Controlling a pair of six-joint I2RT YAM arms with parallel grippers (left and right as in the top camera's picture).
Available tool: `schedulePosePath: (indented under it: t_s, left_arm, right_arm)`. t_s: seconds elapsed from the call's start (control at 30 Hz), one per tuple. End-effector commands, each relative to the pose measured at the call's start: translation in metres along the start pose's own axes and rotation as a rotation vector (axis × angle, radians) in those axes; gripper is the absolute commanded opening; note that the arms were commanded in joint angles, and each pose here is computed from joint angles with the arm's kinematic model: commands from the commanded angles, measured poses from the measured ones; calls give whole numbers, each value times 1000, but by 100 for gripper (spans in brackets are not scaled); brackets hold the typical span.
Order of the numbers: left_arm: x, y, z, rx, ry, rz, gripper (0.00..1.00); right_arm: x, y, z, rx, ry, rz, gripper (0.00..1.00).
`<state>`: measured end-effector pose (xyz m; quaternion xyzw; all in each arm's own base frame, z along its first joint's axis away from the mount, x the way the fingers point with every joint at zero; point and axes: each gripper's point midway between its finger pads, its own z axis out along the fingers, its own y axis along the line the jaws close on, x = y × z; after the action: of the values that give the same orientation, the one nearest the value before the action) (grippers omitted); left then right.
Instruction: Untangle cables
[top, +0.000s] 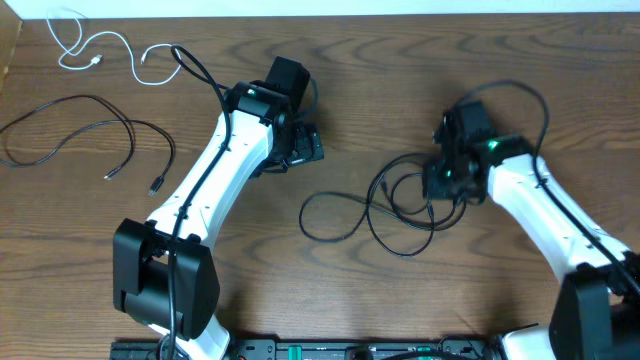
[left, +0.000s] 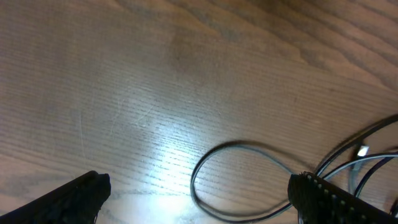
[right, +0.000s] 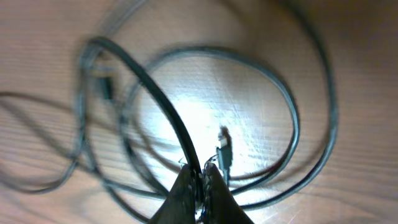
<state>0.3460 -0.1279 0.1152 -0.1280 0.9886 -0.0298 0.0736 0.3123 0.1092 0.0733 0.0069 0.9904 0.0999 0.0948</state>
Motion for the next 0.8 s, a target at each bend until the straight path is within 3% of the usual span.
schedulePosePath:
  t_s: [0.0, 0.33, 0.53, 0.63, 0.77]
  left_arm:
    - [1, 4, 5, -23, 8, -12, 97]
    - [1, 4, 5, -23, 8, -12, 97]
    - [1, 4, 5, -23, 8, -12, 98]
    - [1, 4, 5, -23, 8, -12, 97]
    - [1, 4, 5, -23, 8, -12, 97]
  right_arm:
    - [-28, 18, -48, -37, -114, -45, 1]
    - [-62, 76, -169, -290, -387, -131, 1]
    - [-73, 111, -285, -445, -648, -231, 1]
    - [-72, 116, -327, -463, -743, -256, 1]
    - [-72, 90, -352, -319, -833, -186, 1]
